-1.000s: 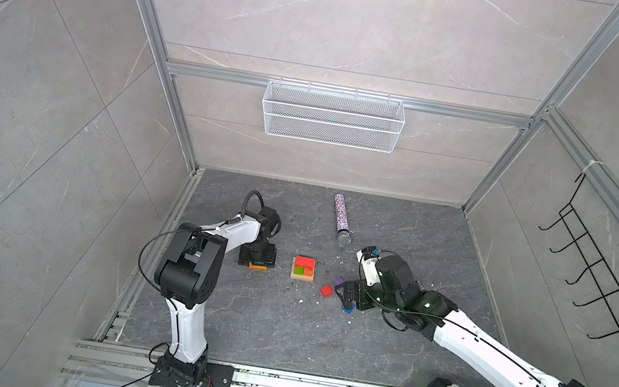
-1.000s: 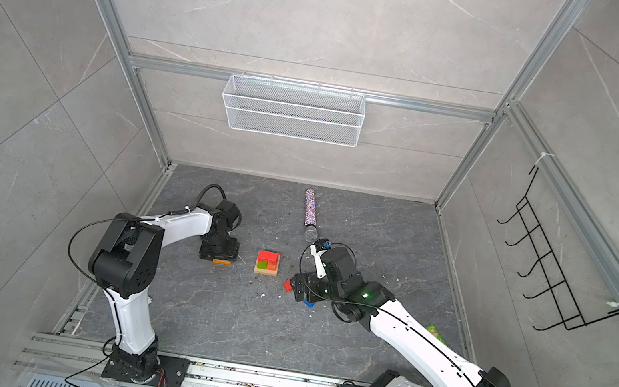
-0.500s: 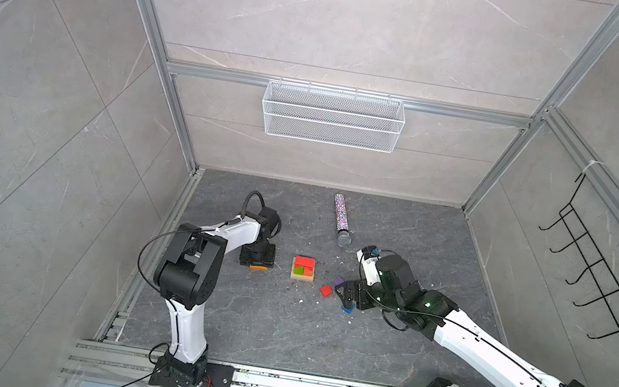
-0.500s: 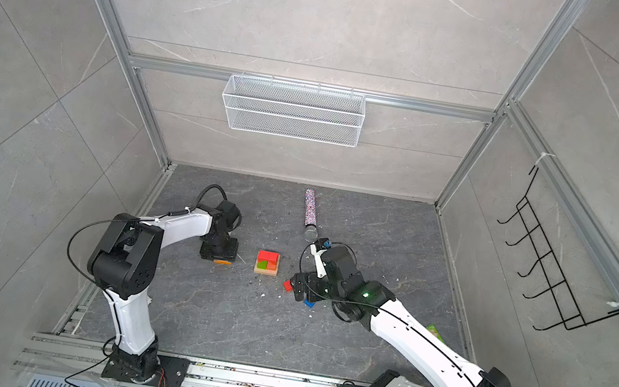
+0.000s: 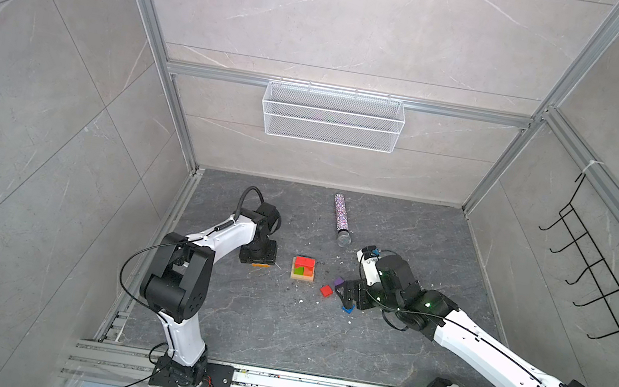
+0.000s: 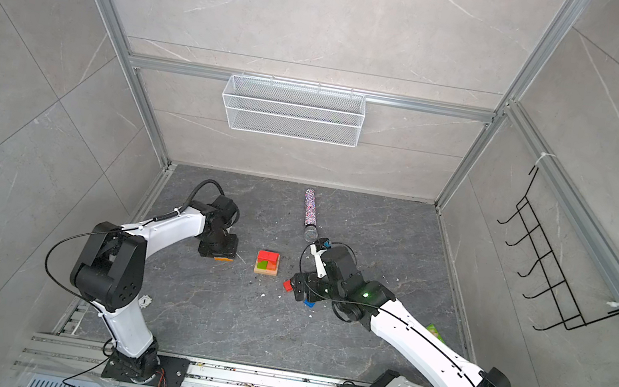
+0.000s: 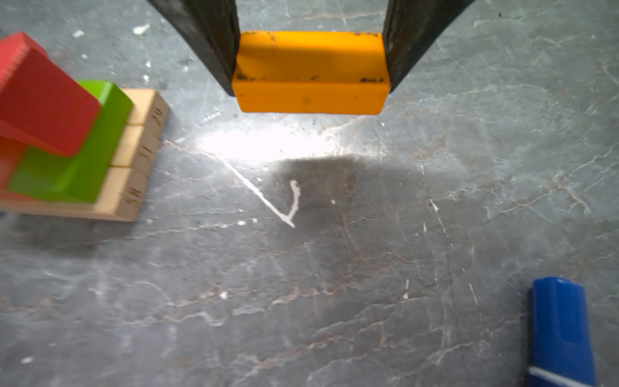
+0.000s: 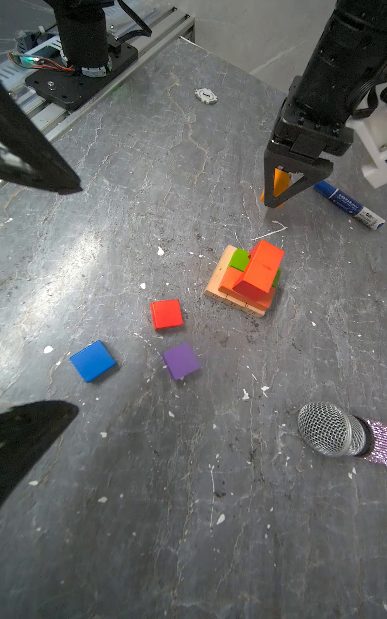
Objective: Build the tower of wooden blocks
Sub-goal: 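Lift the orange-yellow bar with the left gripper, then carry the orange-yellow bar with the left gripper over the red arch block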
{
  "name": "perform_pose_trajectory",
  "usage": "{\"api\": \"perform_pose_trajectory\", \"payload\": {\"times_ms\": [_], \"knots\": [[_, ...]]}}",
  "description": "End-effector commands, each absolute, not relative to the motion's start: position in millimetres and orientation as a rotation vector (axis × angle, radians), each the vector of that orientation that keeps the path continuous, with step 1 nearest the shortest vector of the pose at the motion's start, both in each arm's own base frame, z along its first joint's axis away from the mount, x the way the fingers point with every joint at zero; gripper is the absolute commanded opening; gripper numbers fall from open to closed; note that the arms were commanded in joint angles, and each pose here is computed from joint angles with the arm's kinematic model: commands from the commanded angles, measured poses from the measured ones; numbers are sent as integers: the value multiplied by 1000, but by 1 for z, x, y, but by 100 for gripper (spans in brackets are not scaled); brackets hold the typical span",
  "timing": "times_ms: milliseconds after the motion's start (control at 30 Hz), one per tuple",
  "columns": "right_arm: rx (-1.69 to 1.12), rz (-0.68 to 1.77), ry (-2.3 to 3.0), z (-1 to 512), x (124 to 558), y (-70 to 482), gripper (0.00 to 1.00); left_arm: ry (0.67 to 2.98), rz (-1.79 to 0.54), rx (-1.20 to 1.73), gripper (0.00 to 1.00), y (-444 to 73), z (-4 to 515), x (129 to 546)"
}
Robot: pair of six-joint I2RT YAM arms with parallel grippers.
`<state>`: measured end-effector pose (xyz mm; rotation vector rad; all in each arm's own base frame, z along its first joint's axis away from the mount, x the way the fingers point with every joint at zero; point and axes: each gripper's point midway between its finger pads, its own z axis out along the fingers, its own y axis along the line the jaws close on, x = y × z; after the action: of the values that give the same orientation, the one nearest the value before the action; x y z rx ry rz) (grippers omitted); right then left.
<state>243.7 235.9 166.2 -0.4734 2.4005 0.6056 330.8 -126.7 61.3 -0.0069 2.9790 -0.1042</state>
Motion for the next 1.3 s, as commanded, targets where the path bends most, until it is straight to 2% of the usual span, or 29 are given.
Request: {"api": "perform_pose_trajectory", "payload": {"times_ms": [0,467,1267], "knots": [[-474,598,2406,164,241,234,97,2958,-148,-9,52,-137,86,328],[-403,567,2385,167,244,225,99,2888,-188,41,52,-173,116,332],[-399,556,2402,162,238,219,99,2932,-68,121,52,-236,112,337]]}}
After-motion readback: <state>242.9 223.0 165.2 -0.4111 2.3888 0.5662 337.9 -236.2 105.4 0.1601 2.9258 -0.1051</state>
